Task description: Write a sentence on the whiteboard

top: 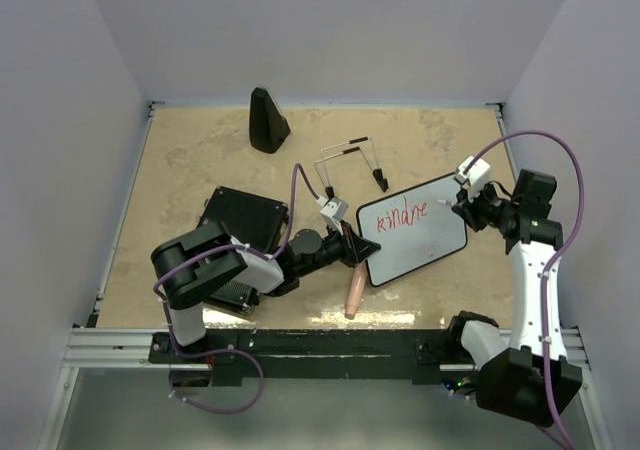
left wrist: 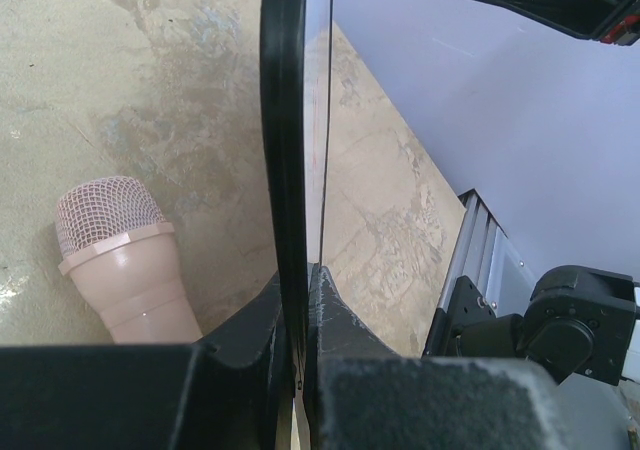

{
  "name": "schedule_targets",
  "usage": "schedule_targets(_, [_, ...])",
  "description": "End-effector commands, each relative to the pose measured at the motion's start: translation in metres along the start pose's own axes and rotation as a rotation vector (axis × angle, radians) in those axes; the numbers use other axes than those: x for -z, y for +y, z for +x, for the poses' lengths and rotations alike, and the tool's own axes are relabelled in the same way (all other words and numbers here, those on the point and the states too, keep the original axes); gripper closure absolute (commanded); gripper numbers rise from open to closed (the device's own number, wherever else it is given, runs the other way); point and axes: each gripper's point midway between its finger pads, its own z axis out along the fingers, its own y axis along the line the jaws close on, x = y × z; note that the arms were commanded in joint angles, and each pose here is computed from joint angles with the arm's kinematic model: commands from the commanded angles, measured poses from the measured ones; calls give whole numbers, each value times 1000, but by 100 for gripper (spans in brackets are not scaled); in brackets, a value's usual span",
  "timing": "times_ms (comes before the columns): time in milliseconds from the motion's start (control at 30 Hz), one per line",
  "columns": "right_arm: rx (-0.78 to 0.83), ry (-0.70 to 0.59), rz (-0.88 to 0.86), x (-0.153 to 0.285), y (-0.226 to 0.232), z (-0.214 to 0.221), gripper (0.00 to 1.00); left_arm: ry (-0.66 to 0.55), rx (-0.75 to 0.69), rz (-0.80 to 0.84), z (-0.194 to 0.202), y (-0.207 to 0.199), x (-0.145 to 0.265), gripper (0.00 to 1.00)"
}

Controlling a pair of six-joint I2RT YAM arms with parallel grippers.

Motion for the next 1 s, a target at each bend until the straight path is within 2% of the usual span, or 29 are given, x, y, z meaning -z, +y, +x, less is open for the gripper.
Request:
schedule_targets(0, [9, -31, -40, -4, 7, -1, 100, -5, -53, 23, -2, -6, 2, 100])
schedule_targets(967, [4, -63, -82, -14, 8, -2, 100, 3, -53, 38, 0, -9, -1, 100])
